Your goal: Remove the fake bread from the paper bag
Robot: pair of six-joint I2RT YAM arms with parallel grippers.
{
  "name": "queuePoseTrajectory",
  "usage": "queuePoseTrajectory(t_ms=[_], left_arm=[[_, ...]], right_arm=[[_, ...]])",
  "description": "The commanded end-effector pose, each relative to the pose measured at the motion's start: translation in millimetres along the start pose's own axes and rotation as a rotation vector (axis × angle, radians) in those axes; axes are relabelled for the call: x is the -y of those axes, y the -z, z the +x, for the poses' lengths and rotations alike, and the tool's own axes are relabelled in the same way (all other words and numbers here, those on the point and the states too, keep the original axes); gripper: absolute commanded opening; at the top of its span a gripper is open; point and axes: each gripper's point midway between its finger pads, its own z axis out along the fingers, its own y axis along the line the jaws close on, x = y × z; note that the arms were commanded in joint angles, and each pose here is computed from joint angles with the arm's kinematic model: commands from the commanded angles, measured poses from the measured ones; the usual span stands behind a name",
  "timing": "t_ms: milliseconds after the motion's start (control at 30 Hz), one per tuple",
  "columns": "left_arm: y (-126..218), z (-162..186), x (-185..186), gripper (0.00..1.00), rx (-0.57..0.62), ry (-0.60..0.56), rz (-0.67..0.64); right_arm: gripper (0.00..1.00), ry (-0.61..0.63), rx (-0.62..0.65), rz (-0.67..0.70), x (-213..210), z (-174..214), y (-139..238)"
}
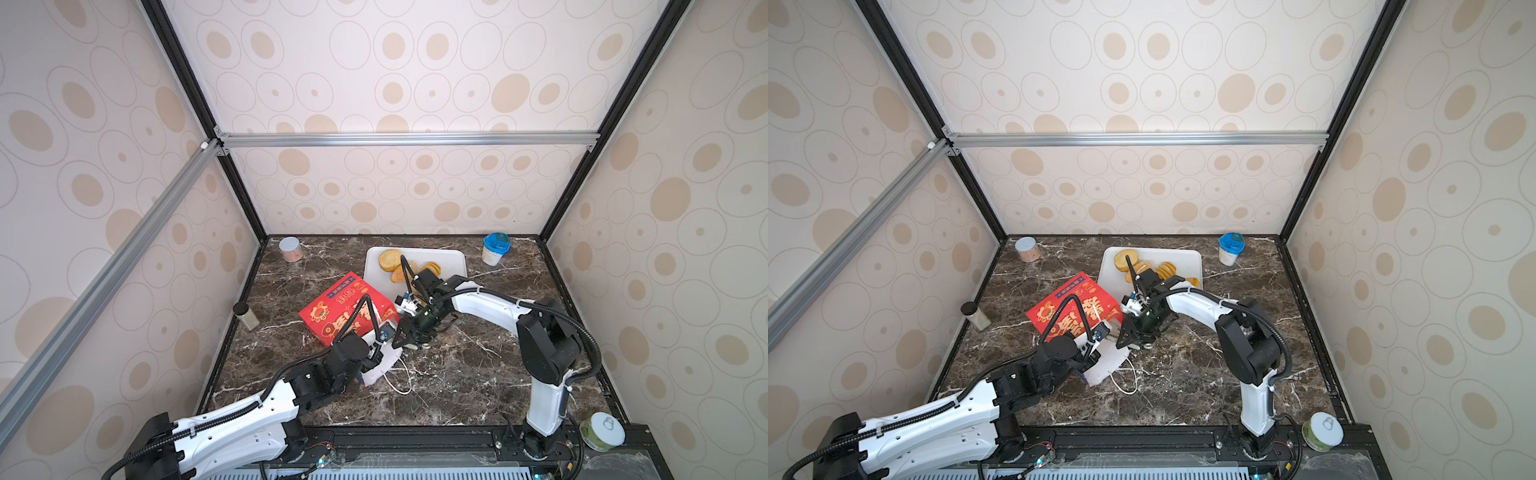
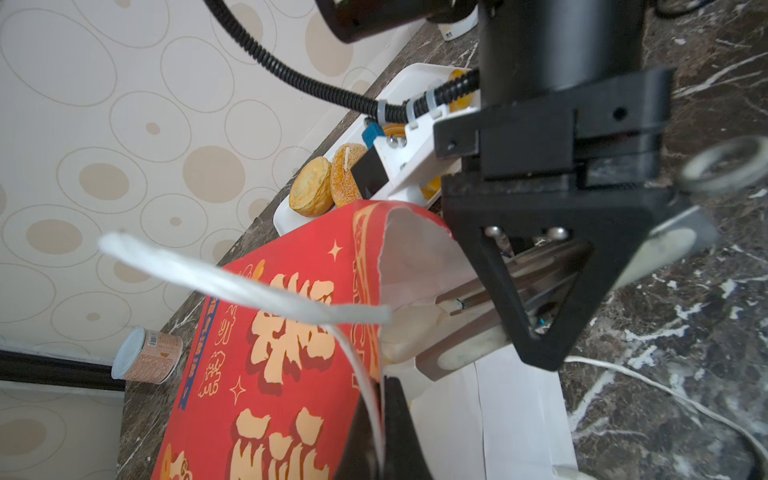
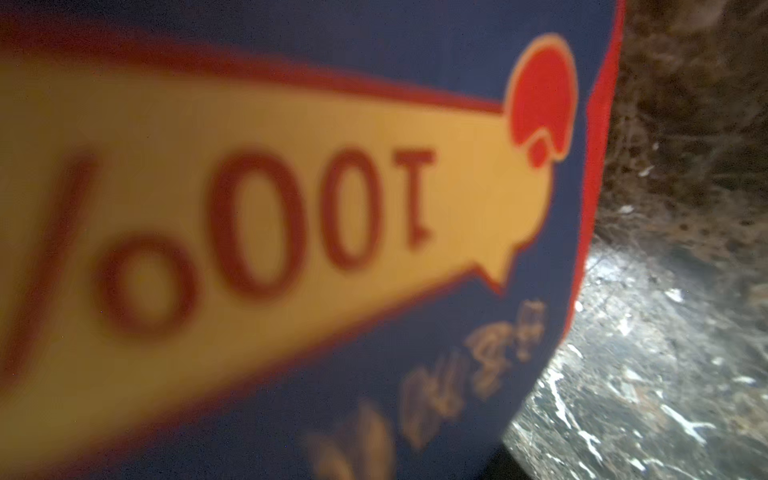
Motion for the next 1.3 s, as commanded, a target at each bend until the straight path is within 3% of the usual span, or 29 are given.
queuePoseTrajectory(t_ms=[0, 100, 267, 333, 667, 800, 1267], left_arm=[[0.0, -14.2, -6.7, 0.0, 0.055, -0.005, -0.026], [-1.7, -12.6, -5.3, 0.0, 0.037, -0.003, -0.02], [5.9, -19.1, -14.7, 0.0, 0.068, 0.049, -0.047], [9.0, -19.7, -20.1, 0.0, 0.076, 0.074, -0.07], [17.6, -17.5, -43.0, 0.0, 0.074, 0.176, -0.172], [15.5, -7.1, -60.0, 0.0, 0.019, 0.228, -0.265], [-7.5, 3.0, -102.9, 0.0, -0.027, 0.468, -0.344]], right_arm=[[0.47, 0.009, -0.078, 0.09, 4.1, 13.5, -10.0], [0.39, 0.016, -0.086, 0.131, 5.0, 12.8, -15.5], [0.07, 0.006, -0.071, 0.135, 4.5, 11.3, -13.8], [0.01, 0.008, -0.069, 0.123, 1.5, 13.0, -11.9], [0.0, 0.047, -0.057, -0.019, -32.1, 33.4, 8.6], [0.0, 0.062, -0.041, -0.039, -37.6, 42.8, 15.9], [0.0, 0.163, 0.037, -0.097, -64.2, 43.5, 38.6]])
